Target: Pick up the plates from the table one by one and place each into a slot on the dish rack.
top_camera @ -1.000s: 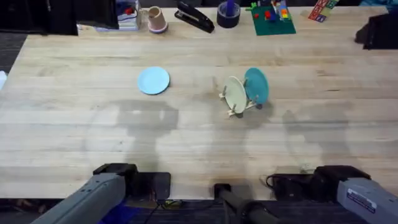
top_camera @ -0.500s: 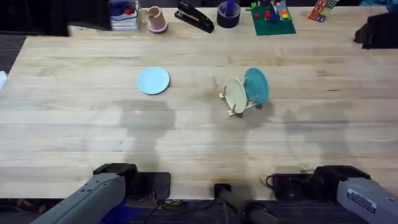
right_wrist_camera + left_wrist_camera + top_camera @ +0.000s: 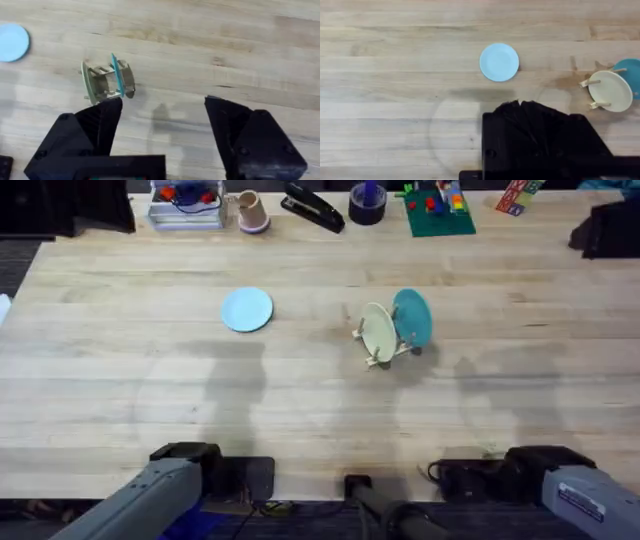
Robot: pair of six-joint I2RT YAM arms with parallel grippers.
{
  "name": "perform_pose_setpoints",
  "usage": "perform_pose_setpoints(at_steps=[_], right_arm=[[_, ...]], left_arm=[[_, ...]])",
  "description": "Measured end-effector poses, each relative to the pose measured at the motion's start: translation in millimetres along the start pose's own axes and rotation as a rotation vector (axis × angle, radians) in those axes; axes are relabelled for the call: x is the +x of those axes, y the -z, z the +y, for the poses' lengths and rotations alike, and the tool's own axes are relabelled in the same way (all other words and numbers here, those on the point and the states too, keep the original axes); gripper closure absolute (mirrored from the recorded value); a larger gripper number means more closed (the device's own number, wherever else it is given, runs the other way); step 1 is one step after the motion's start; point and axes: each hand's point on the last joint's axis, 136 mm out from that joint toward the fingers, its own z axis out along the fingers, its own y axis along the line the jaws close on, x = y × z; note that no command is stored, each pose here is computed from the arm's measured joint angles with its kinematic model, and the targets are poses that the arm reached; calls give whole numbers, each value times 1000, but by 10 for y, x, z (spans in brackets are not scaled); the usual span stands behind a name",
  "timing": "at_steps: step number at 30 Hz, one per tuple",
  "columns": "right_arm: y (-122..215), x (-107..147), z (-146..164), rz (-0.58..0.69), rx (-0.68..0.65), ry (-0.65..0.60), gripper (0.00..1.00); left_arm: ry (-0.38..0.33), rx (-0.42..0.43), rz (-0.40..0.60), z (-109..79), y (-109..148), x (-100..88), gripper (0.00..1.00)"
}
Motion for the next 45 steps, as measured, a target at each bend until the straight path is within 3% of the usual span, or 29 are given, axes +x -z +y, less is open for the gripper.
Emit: perform_pose_setpoints(at_steps=[6, 13, 26, 38, 45], right_arm=[[-1, -1, 0, 0, 0, 0, 7], [0, 0, 0, 0, 0, 0, 7], [-1, 0, 0, 0, 0, 0, 7], [0, 0, 0, 0, 0, 0, 7], [0, 0, 0, 0, 0, 0, 7]], left_arm=[[0, 13, 68, -23, -107, 57, 958], [7, 92, 171, -93, -477, 49, 957], [168, 286, 224, 173, -1066, 288, 958], [282, 503, 333, 208, -1850, 523, 958], [303, 592, 389, 196, -2202, 599, 958]])
